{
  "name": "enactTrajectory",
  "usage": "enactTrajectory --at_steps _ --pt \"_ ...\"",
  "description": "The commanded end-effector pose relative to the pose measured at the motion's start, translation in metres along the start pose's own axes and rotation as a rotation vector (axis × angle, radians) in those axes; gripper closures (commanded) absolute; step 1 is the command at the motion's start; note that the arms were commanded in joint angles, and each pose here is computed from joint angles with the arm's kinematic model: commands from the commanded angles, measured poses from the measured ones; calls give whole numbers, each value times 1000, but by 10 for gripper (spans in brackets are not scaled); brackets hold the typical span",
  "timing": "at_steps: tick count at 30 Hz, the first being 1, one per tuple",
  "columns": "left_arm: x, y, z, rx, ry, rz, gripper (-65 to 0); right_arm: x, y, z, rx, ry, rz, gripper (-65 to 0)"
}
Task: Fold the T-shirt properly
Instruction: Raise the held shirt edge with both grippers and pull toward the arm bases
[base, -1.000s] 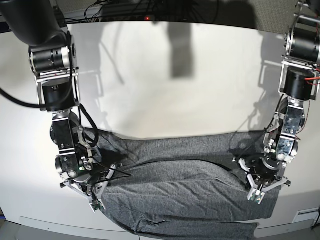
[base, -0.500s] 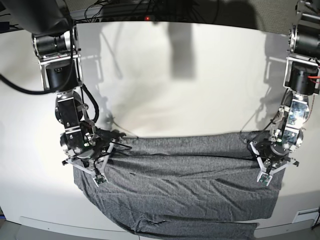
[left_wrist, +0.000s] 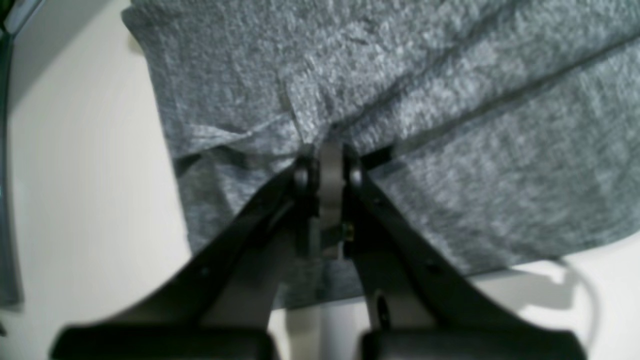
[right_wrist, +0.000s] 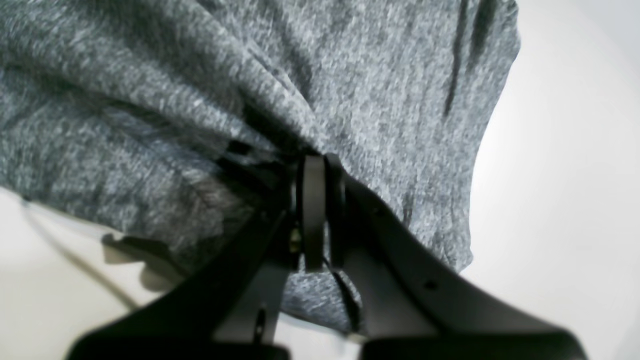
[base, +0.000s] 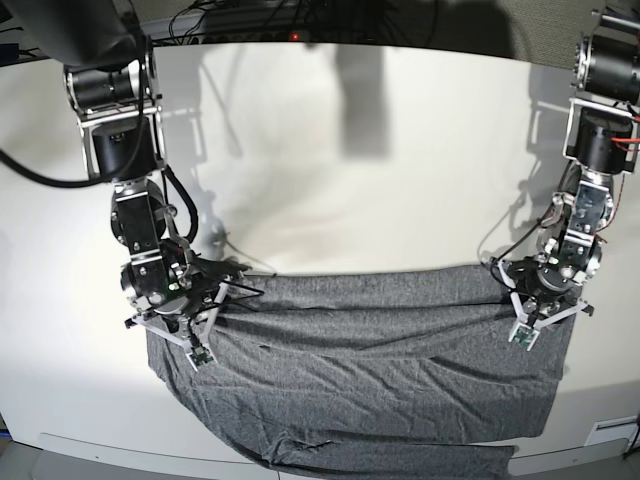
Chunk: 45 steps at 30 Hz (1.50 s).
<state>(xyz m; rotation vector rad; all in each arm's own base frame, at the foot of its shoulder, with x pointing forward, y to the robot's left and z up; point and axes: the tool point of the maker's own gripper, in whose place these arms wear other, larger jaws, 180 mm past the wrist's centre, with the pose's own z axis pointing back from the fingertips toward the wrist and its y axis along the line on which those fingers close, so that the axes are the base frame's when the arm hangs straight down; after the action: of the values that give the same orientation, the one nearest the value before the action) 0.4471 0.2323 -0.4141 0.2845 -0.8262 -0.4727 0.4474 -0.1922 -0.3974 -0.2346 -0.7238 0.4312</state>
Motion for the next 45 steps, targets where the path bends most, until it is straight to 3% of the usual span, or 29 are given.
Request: enactTrajectory --at_steps 1,5,13,23,26,28,32,34,41,45 --pt "22 23 3 53 -54 -28 0 24 -18 5 -44 -57 10 0" --pt "18 35 4 80 -51 -60 0 22 -29 6 -69 -53 16 0" --pt "17 36 5 65 -58 -3 0 17 -39 7 -86 -43 22 0" --pt "19 30 5 37 -70 63 0 23 -29 7 -34 -74 -41 0" --pt "19 30 5 37 -70 63 0 27 -29 7 -34 -92 -41 -147" --pt "19 30 5 37 -70 62 0 29 -29 7 -34 -105 -40 -204" --pt "18 30 5 36 -64 62 -187 32 -29 8 -35 -123 -41 -230" --pt "15 30 5 36 -47 63 -239 33 -29 8 -32 -127 -44 -230" --pt "12 26 5 14 -28 117 -243 47 -16 11 55 -205 -170 -230" --pt "9 22 5 -7 -13 133 -243 51 -21 13 51 -226 -192 -230"
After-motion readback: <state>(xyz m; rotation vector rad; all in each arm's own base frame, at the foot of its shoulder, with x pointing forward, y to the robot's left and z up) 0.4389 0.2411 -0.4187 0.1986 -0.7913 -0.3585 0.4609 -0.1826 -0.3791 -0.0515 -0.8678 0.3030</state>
